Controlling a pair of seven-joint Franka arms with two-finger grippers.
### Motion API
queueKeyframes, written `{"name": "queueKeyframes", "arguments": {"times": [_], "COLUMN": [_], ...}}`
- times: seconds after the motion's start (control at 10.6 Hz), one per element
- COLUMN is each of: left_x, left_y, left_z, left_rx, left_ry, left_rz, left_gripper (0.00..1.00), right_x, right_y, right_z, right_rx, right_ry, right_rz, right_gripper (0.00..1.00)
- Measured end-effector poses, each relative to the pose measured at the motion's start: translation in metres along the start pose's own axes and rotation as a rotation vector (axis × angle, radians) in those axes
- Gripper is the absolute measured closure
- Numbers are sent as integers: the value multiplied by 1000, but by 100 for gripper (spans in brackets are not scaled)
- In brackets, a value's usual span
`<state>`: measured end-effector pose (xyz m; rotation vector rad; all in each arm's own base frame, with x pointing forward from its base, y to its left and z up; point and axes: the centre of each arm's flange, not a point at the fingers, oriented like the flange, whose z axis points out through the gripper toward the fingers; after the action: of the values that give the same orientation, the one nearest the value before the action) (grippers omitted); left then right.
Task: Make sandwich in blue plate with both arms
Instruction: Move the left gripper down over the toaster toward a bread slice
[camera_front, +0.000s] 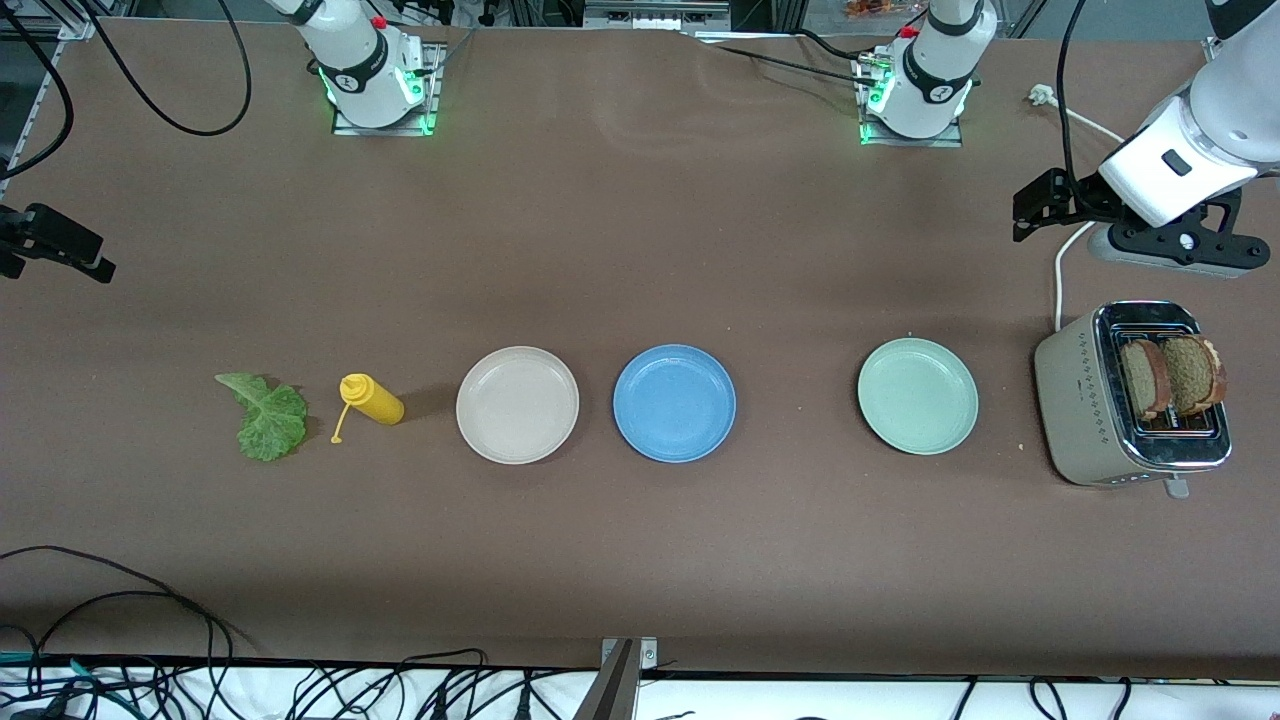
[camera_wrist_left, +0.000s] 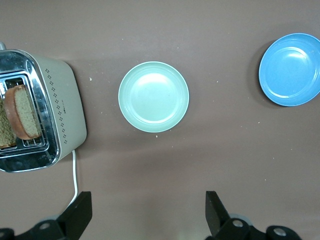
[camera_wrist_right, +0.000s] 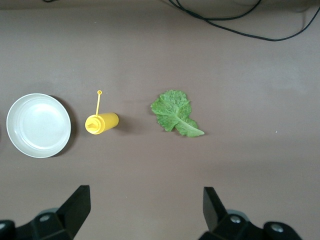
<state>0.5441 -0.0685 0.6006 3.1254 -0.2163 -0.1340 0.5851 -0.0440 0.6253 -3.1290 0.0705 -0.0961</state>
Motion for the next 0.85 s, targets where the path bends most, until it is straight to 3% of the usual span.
{"name": "queueKeyframes", "arguments": {"times": [0.85], "left_x": [8], "left_y": [-52], "left_z": [19], "left_rx": [-11], "left_ry": [-36], "left_rz": [-91], "left_gripper": [0], "right_x": [0], "right_y": [0], "right_z": [0], "right_rx": [0], "right_ry": [0], "right_rz": [0], "right_gripper": [0]}}
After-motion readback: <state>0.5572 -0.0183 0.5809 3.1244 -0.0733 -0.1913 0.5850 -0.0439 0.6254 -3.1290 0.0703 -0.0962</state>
